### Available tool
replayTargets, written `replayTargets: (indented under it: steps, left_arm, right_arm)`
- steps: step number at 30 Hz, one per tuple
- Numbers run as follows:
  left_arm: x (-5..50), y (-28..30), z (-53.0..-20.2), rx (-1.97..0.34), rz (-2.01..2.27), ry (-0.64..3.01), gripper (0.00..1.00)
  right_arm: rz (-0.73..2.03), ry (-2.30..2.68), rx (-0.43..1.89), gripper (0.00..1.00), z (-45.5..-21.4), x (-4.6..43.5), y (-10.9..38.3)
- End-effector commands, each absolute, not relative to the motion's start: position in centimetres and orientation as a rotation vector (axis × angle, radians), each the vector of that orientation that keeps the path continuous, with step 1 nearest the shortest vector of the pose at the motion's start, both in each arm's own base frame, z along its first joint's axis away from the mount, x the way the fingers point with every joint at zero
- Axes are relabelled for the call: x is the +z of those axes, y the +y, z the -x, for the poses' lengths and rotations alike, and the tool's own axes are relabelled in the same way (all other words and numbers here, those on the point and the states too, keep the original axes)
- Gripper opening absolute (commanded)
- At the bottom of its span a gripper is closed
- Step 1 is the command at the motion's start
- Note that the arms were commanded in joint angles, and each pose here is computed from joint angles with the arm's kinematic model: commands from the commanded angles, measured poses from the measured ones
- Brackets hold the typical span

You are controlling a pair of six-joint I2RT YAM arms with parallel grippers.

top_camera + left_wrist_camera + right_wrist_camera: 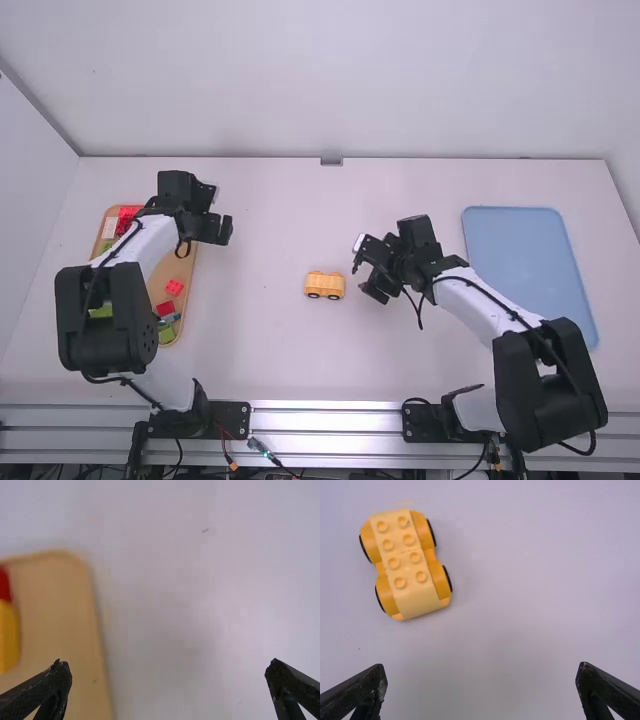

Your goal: Assemble lego blocks to make yellow taxi

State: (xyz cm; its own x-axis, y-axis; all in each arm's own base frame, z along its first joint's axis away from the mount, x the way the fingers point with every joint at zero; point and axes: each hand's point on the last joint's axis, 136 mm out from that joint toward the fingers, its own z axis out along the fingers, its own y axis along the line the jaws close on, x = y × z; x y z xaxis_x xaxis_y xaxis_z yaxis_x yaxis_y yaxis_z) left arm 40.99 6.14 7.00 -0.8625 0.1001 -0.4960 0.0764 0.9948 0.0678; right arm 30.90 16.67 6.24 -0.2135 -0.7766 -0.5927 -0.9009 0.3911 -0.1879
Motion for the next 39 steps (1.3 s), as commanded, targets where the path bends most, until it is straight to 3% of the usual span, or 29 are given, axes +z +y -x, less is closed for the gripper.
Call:
replayTargets:
  steps: [1, 10, 23, 29, 33, 39]
  left_arm:
    - [8.1, 10.2, -40.6, 0.169, 0.049, 2.637, 0.99]
    - [9.8, 15.3, -40.4, 0.066, 0.027, 2.666, 0.99]
    - [7.5, 18.5, -43.3, 0.060, 0.034, 2.818, 0.99]
    - [5.4, 19.0, -43.8, 0.074, 0.015, 2.883, 0.93]
    - [4.4, 19.7, -43.7, 0.101, 0.031, 2.898, 0.94]
    - [3.2, 19.4, -44.1, 0.057, -0.018, 2.894, 0.85]
  right_arm:
    - [1.411, 2.029, 0.252, 0.99, -31.0, 7.0, 16.6]
    - [1.409, 2.024, 0.253, 0.99, -31.1, 7.1, 16.6]
    - [1.419, 2.015, 0.258, 0.99, -30.9, 7.1, 17.0]
    - [1.415, 1.999, 0.247, 0.99, -31.3, 7.3, 17.1]
    - [1.415, 1.998, 0.247, 0.99, -31.3, 7.4, 17.1]
    - [1.415, 1.997, 0.251, 0.99, -31.2, 7.4, 17.2]
